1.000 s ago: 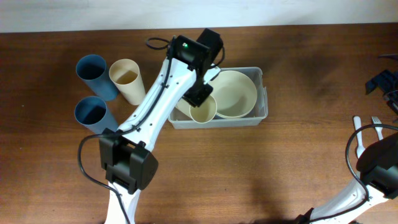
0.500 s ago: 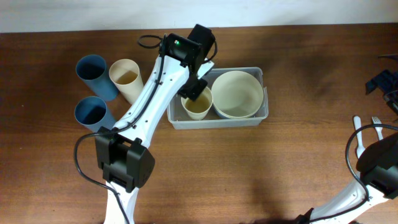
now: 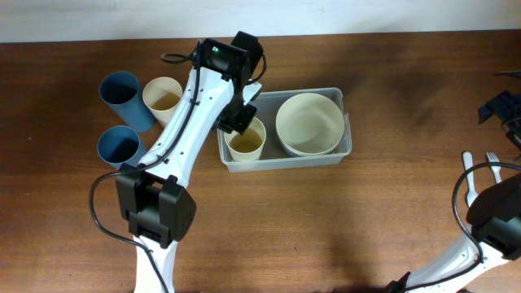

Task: Pack container

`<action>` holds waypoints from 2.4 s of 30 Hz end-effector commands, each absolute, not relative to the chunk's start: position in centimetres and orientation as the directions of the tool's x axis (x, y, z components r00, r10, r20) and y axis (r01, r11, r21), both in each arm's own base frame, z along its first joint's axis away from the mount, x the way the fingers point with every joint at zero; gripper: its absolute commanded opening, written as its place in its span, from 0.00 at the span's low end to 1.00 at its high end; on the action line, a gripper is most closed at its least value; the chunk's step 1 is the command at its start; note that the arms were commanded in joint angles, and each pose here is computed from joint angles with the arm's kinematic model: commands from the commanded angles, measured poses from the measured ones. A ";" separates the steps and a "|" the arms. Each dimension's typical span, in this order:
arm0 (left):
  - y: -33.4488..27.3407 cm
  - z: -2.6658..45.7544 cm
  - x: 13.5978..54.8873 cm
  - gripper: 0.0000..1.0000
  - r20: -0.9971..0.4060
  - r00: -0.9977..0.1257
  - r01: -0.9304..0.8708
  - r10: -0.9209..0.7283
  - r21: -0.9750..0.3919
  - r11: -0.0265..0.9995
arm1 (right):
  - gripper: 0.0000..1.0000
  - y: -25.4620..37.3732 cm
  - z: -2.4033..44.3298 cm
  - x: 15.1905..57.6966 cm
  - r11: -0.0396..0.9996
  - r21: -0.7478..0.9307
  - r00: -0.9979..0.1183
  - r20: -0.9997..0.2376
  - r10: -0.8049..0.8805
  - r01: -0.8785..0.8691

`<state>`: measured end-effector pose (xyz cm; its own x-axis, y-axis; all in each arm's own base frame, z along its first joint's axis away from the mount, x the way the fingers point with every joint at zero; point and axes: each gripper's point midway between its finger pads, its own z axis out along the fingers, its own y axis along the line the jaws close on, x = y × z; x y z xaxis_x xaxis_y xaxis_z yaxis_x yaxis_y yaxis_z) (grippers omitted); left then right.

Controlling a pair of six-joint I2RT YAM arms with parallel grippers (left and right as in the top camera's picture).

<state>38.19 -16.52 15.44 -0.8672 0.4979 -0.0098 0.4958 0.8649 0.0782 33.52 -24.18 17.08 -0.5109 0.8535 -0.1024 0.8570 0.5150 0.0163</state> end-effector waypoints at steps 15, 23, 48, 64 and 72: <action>-17.8 16.0 38.7 0.40 -0.071 -0.877 0.475 0.474 0.014 0.880 | 0.99 -24.5 17.0 33.4 0.508 0.006 -0.505 -0.107 0.857 0.861; -16.4 21.3 43.8 0.43 -0.309 -0.882 0.362 0.355 0.035 0.931 | 0.99 -24.5 17.0 33.4 0.508 0.006 -0.505 -0.107 0.857 0.861; -6.9 20.1 45.9 0.53 -0.214 -0.954 0.197 0.212 0.089 0.976 | 0.99 -24.5 17.0 33.4 0.508 0.006 -0.505 -0.107 0.857 0.861; -7.4 15.6 46.2 0.52 -0.107 -0.976 0.187 0.192 0.057 0.981 | 0.99 -24.5 17.0 33.4 0.508 0.006 -0.505 -0.107 0.857 0.861; -7.7 13.4 46.2 0.52 -0.056 -0.980 0.191 0.193 0.041 0.981 | 0.99 -24.5 17.0 33.4 0.508 0.006 -0.505 -0.107 0.857 0.861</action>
